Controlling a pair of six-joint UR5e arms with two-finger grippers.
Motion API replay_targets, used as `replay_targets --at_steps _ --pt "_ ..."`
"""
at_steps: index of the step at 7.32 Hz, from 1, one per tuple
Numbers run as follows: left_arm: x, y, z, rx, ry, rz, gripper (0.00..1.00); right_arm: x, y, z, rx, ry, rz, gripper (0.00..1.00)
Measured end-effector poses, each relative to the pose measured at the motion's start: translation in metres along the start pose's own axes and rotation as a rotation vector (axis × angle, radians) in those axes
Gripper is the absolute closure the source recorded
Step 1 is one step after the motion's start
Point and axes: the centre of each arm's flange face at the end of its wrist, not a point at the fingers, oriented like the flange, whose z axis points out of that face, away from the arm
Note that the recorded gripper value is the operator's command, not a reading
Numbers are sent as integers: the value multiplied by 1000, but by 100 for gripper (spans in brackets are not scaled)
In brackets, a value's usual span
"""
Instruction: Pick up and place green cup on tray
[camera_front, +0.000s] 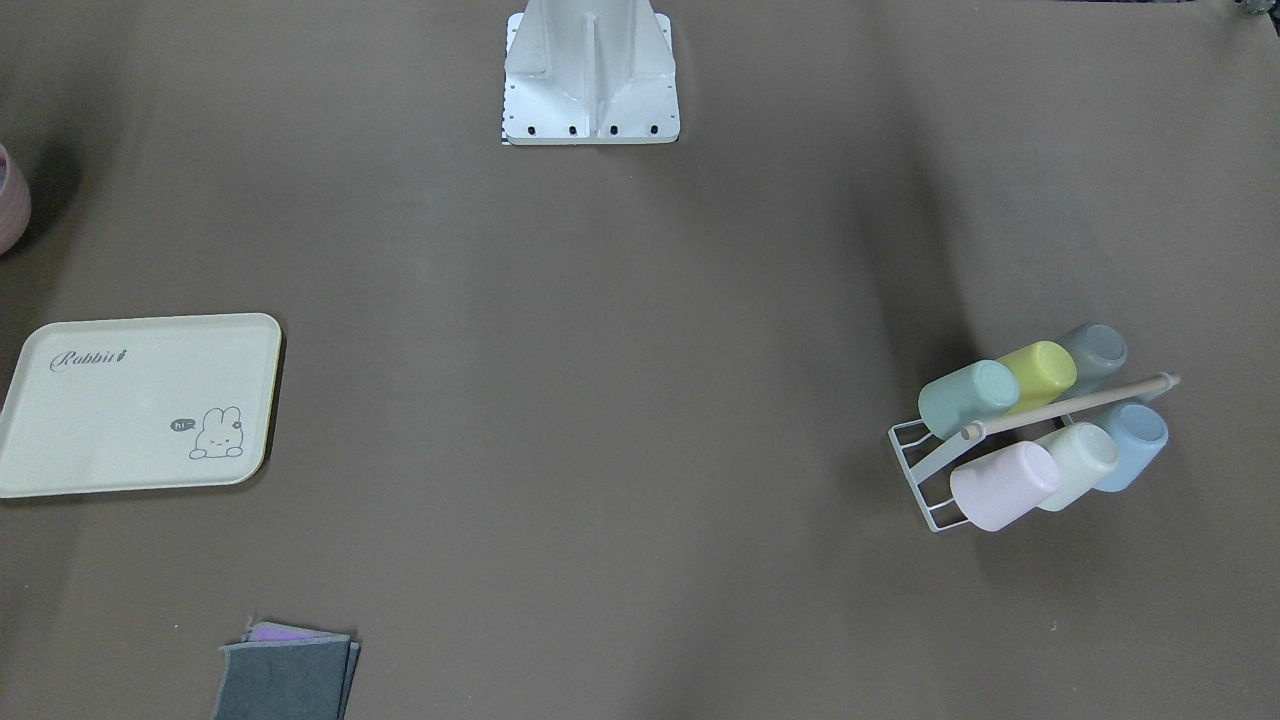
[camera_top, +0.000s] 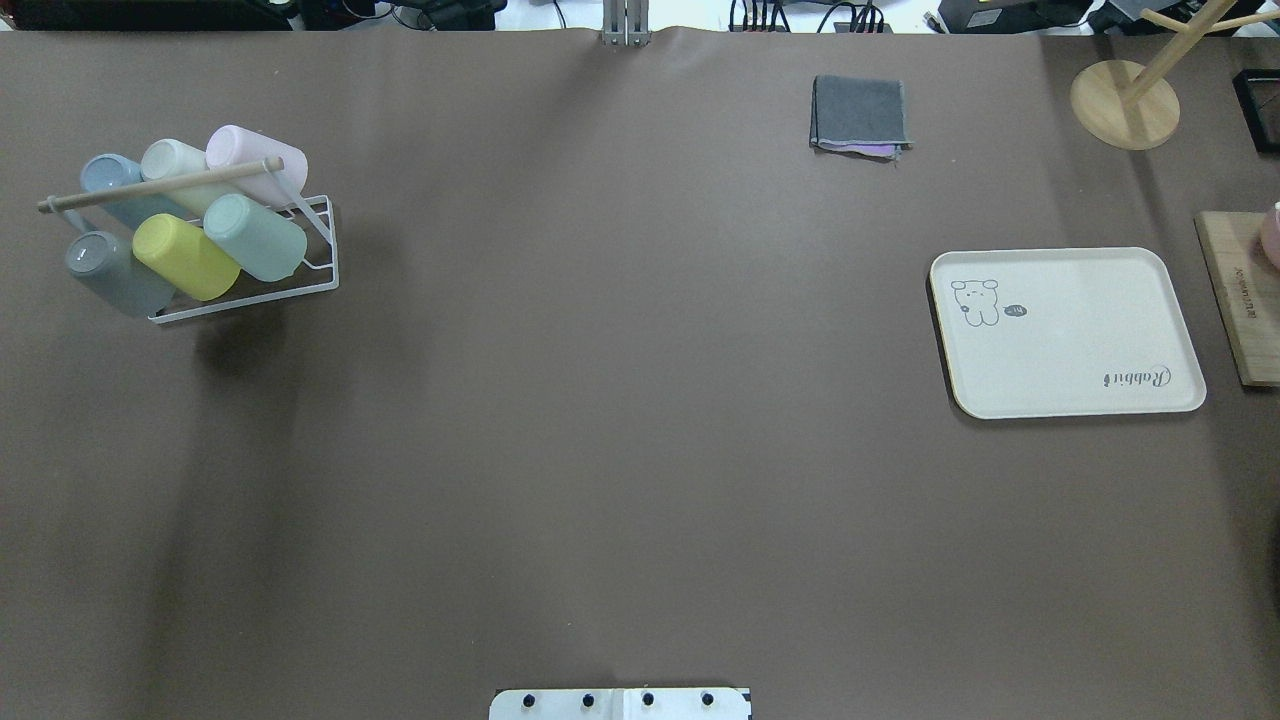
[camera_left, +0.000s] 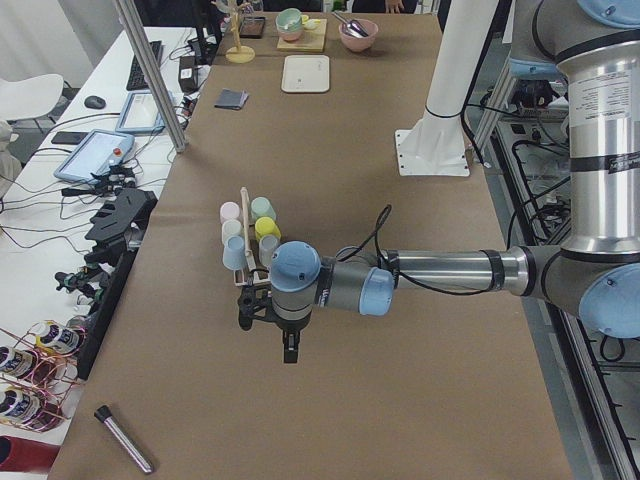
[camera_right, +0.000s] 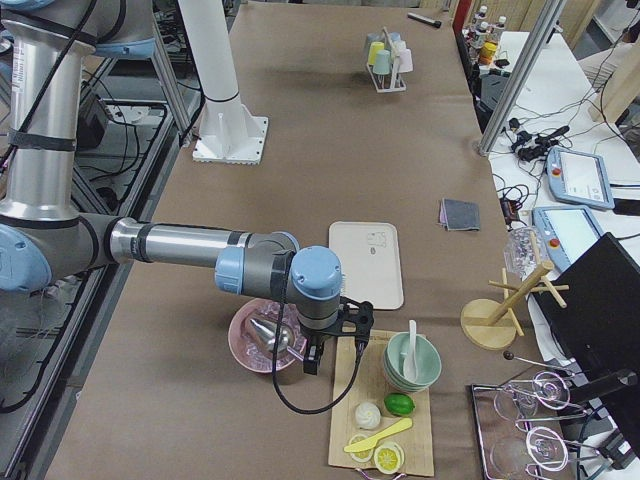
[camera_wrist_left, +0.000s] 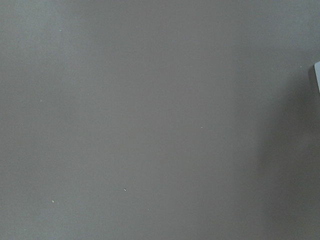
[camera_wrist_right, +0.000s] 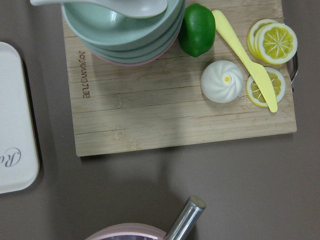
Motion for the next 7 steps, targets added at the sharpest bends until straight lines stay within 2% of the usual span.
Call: replay_targets --at_steps 3,5,7 --pt "0 0 0 0 0 0 2 -10 -3 4 -8 -26 -19 1" --pt "0 0 0 0 0 0 2 -26 -7 15 -34 -25 -49 1" --pt "0 0 0 -1 0 -1 2 -67 -26 26 -59 -18 -64 0"
